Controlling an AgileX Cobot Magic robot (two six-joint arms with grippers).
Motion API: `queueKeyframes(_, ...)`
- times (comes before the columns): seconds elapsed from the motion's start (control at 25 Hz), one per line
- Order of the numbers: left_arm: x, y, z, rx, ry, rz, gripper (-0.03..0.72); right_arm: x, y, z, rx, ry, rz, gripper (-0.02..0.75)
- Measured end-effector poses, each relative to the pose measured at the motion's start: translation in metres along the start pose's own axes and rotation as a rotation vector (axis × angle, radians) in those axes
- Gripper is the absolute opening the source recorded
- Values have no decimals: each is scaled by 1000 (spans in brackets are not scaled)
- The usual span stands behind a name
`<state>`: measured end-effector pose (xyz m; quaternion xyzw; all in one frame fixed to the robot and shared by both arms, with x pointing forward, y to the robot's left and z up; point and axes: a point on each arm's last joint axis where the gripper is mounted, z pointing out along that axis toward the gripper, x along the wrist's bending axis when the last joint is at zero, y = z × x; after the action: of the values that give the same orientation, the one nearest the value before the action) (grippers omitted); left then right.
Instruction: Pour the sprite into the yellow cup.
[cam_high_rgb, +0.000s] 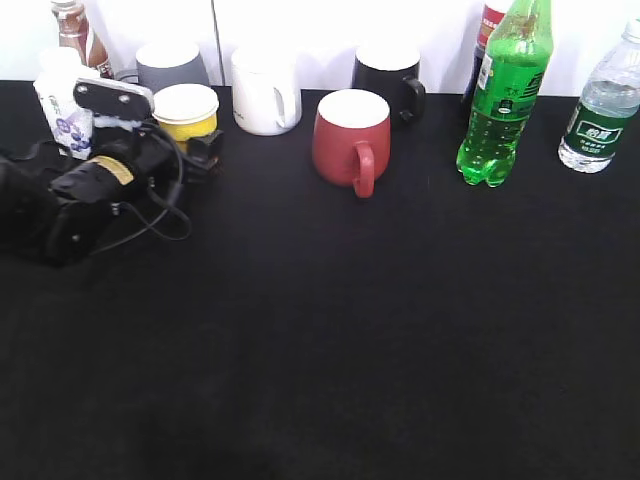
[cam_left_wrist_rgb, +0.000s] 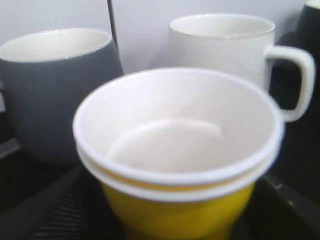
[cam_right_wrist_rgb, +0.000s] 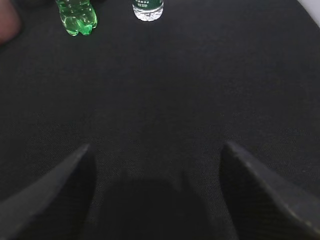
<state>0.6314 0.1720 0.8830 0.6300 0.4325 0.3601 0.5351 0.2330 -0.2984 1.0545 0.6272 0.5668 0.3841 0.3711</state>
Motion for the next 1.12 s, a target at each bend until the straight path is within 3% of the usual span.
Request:
queueKeyframes(0.2, 2, -9, 25, -17, -1, -8, 671, 0, 0, 0, 0, 0, 0, 586)
queueKeyframes(0.56, 1, -17, 31, -161, -11, -11, 655, 0, 0, 0, 0, 0, 0, 586)
queueKeyframes(0.88, 0, -16, 30, -186, -22, -6, 468, 0, 0, 0, 0, 0, 0, 586)
queueKeyframes(1.0, -2, -10, 29, -244, -43, 3, 454, 0, 0, 0, 0, 0, 0, 586)
queueKeyframes(1.12, -11, 3, 8, -236, -131, 48, 451, 0, 0, 0, 0, 0, 0, 586)
